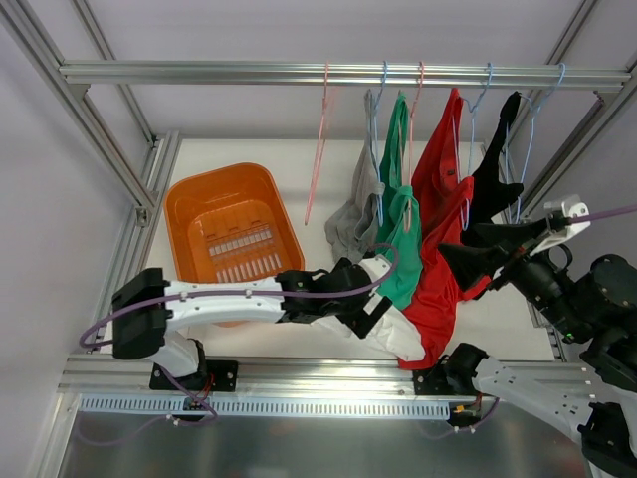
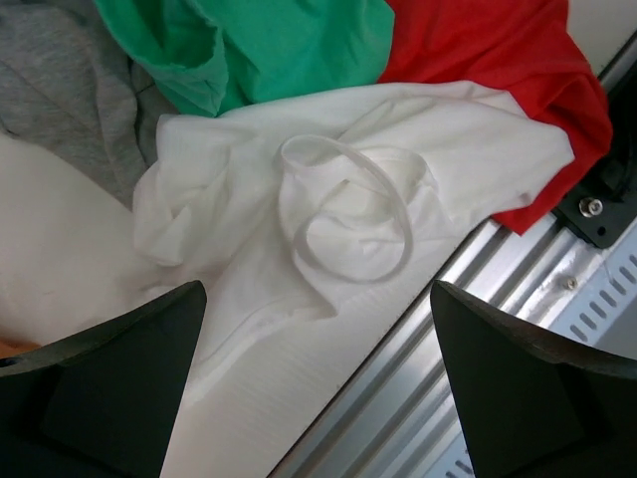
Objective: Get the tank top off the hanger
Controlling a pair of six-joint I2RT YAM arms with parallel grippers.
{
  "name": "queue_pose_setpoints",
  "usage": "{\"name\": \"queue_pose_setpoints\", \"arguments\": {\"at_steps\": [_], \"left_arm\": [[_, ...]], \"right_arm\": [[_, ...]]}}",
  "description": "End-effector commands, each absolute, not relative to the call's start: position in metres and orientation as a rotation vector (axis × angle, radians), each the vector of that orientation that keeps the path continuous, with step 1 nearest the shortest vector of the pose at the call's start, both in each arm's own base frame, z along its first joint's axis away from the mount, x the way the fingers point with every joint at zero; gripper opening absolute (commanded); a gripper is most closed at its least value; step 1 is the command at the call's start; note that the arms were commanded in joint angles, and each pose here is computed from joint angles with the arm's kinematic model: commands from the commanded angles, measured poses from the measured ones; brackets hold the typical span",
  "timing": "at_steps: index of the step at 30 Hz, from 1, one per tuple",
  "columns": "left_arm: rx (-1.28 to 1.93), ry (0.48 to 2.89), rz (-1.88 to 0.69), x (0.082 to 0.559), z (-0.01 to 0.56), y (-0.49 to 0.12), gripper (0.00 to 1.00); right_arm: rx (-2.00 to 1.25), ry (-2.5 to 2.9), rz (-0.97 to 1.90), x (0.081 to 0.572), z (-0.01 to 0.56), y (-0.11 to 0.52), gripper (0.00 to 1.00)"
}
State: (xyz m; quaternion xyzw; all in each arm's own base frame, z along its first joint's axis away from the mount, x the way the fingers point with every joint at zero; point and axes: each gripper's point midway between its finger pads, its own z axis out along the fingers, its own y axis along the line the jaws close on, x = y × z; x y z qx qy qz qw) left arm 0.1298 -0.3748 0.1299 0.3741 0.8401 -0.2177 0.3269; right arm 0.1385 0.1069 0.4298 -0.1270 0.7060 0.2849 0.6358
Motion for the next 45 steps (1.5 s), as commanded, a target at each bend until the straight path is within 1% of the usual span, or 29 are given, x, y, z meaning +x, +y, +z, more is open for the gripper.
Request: {"name": "queue_pose_setpoints", "arguments": {"at_steps": [1,6,11,13,14,15,17,18,20,21,23,24,26,31,37,41,45], "left_arm": [[0.879,2.175,-0.607,0.143,0.141,-0.407,0.99],[0.897,2.254,-0.539,0.146,0.099,-0.423,0.99],[0.879,2.333,-0.481,0.146,0.062,-0.425,0.99],[0.869,2.357,-0.45,0.144,0.049,-0.423,0.95],[0.87,2.363,-0.438,0.144,0.044,-0.422,0.82],[0.871,2.366,-0.429,0.142,0.042,-0.421,0.74],[0.852,2.361,-0.409,0.142,0.041,-0.419,0.62],[0.856,2.362,-0.397,0.14,0.038,-0.417,0.51],[0.843,2.362,-0.371,0.14,0.035,-0.412,0.39],[0.839,2.364,-0.37,0.14,0.035,-0.411,0.26],[0.833,2.37,-0.361,0.138,0.033,-0.406,0.07],[0.817,2.355,-0.361,0.139,0.039,-0.404,0.0],[0.811,2.346,-0.357,0.135,0.043,-0.396,0.0],[0.781,2.245,-0.406,0.133,0.092,-0.386,0.0],[0.72,2.102,-0.451,0.132,0.164,-0.369,0.0],[0.636,2.028,-0.474,0.136,0.219,-0.346,0.0],[0.562,1.962,-0.529,0.137,0.266,-0.324,0.0]], "right_arm": [[-0.329,1.611,0.703,0.124,0.426,0.105,1.0],[-0.341,1.612,0.715,0.117,0.423,0.101,0.99],[-0.358,1.611,0.724,0.116,0.423,0.104,1.0],[-0.361,1.614,0.719,0.117,0.422,0.105,1.0],[-0.363,1.623,0.714,0.119,0.419,0.106,1.0],[-0.366,1.625,0.713,0.12,0.418,0.108,0.99],[-0.376,1.632,0.717,0.121,0.416,0.112,0.99],[-0.388,1.64,0.722,0.121,0.413,0.115,0.99],[-0.389,1.637,0.726,0.122,0.413,0.117,0.99],[-0.39,1.638,0.723,0.123,0.412,0.118,0.99],[-0.388,1.629,0.728,0.123,0.413,0.118,1.0],[-0.386,1.624,0.73,0.123,0.415,0.118,1.0],[-0.387,1.624,0.724,0.124,0.414,0.118,1.0],[-0.371,1.621,0.709,0.125,0.414,0.114,0.99],[-0.362,1.616,0.687,0.128,0.414,0.112,1.0],[-0.36,1.608,0.673,0.13,0.417,0.11,1.0],[-0.309,1.582,0.62,0.133,0.425,0.095,0.99]]}}
